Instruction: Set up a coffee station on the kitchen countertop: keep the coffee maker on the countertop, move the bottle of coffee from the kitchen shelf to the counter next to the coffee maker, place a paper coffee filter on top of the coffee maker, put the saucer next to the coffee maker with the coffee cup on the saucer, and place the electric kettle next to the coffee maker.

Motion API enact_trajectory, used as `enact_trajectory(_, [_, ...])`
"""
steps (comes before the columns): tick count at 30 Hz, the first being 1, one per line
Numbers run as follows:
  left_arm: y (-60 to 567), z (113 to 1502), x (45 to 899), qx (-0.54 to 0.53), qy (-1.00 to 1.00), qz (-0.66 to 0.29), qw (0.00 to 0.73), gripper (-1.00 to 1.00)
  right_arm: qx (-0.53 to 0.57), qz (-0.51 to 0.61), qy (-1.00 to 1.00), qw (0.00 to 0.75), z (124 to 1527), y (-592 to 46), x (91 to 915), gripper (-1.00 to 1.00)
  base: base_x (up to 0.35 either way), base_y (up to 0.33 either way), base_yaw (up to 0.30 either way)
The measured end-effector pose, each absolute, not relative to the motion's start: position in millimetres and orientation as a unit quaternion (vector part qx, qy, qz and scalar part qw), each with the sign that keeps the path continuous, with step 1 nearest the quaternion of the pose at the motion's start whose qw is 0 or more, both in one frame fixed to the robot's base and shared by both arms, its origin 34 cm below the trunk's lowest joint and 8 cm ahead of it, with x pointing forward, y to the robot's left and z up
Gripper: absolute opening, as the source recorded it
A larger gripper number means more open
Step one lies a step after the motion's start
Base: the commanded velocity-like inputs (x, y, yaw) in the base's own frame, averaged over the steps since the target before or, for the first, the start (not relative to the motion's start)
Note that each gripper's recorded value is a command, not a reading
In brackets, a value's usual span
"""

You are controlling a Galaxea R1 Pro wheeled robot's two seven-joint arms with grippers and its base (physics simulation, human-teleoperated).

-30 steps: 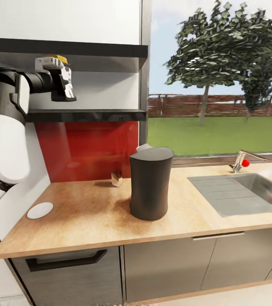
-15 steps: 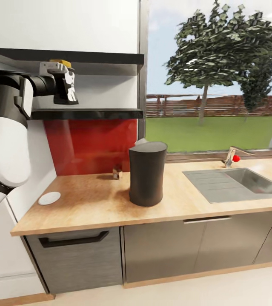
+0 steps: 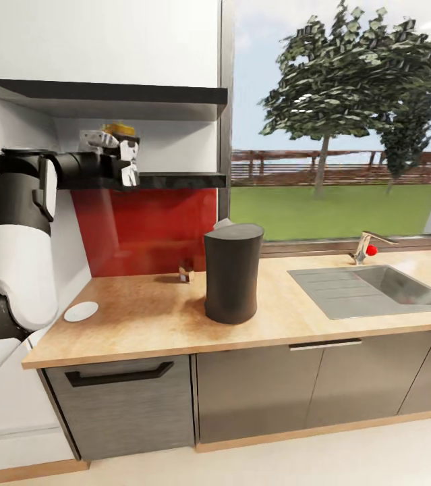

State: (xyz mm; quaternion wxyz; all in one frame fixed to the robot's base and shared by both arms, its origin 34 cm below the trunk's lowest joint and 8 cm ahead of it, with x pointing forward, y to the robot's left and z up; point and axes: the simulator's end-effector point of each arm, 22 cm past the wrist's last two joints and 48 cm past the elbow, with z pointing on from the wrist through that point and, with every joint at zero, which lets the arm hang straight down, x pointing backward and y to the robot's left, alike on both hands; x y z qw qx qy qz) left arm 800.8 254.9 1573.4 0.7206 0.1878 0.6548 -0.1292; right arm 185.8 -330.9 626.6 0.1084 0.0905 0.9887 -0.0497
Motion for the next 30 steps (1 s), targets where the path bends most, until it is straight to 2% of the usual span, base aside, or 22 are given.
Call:
enact_trajectory(7, [255, 1525, 752, 0.260, 0.642, -0.138, 0.708, -1.00, 0.091, -0.049, 0.989, 0.109, 627, -330, 186, 1.00, 0.000, 0.000, 0.000])
enact_trajectory(13, [272, 1488, 730, 0.275, 0.654, -0.144, 0.690, -1.00, 0.091, -0.049, 0.989, 0.109, 627, -329, 186, 1.00, 0.000, 0.000, 0.000])
enact_trajectory(23, [277, 1391, 720, 0.269, 0.698, -0.141, 0.649, -1.00, 0.091, -0.044, 0.987, 0.128, 629, -327, 203, 1.00, 0.000, 0.000, 0.000])
enact_trajectory(30, [297, 1324, 734, 0.213, 0.740, -0.107, 0.629, -1.00, 0.091, -0.041, 0.985, 0.141, 632, -325, 216, 1.00, 0.000, 0.000, 0.000])
